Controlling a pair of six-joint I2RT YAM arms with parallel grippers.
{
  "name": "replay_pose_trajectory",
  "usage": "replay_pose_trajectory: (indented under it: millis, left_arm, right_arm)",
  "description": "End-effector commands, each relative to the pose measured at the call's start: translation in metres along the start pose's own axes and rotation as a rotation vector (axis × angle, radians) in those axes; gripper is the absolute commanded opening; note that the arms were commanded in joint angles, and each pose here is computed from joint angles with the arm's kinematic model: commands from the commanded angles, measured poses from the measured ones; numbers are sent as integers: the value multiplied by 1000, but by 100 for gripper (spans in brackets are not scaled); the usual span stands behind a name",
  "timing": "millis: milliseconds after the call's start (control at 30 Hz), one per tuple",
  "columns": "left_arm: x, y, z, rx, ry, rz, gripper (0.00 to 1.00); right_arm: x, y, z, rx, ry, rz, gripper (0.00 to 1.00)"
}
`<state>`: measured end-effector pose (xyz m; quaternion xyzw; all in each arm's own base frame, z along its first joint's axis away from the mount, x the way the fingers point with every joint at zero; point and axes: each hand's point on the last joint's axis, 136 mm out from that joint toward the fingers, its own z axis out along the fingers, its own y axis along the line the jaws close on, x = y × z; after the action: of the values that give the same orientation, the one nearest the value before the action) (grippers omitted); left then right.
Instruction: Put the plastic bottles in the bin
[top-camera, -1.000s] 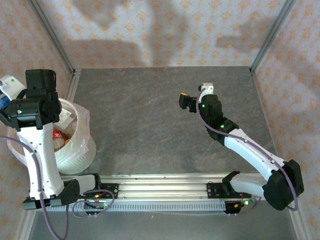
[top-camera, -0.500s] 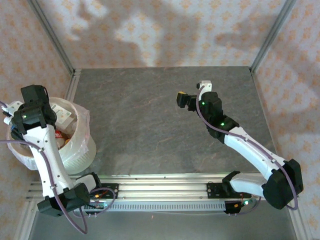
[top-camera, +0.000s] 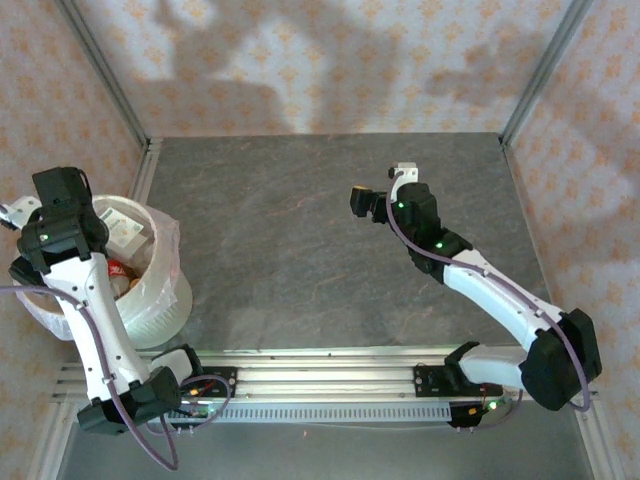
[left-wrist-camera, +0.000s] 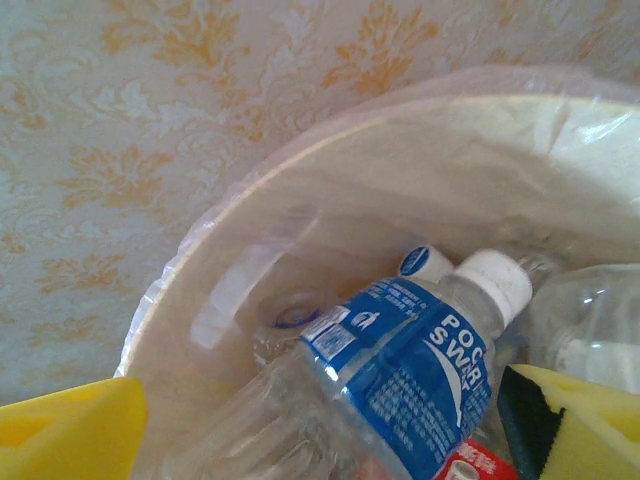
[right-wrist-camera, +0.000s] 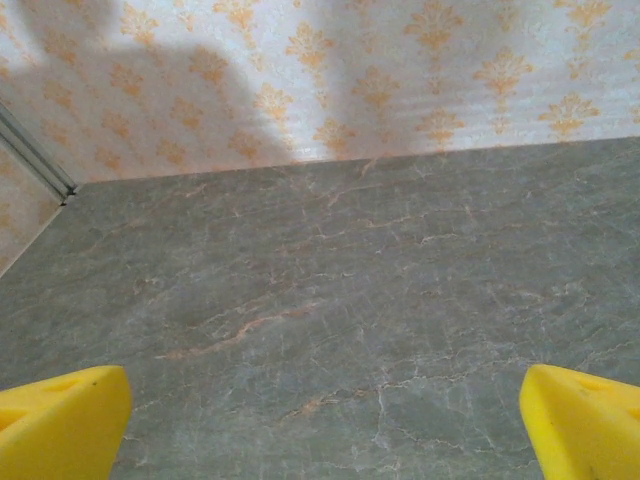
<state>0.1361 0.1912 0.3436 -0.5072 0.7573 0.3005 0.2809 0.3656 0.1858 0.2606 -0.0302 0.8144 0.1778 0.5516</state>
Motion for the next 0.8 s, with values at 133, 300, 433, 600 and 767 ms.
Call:
replay_pose_trajectory:
  millis: [133, 300, 433, 600, 767]
  left_arm:
    - [-27, -31, -64, 428, -110, -169, 99]
    - [-39, -77, -125, 833, -153, -218, 99]
    - [-44, -108, -177, 1143, -196, -223, 99]
    - [-37, -142, -221, 1390, -209, -161, 99]
    - [-4, -196, -258, 1520, -223, 46, 99]
  right_arm:
    - [-19, 4, -3, -9, -49, 29, 100]
    - [-21, -1, -5, 11, -68, 41, 100]
    - [-19, -10, -8, 53, -77, 28, 100]
    - [-25, -25, -22, 126, -117, 11, 99]
    - [-27, -56, -38, 286, -155, 11, 99]
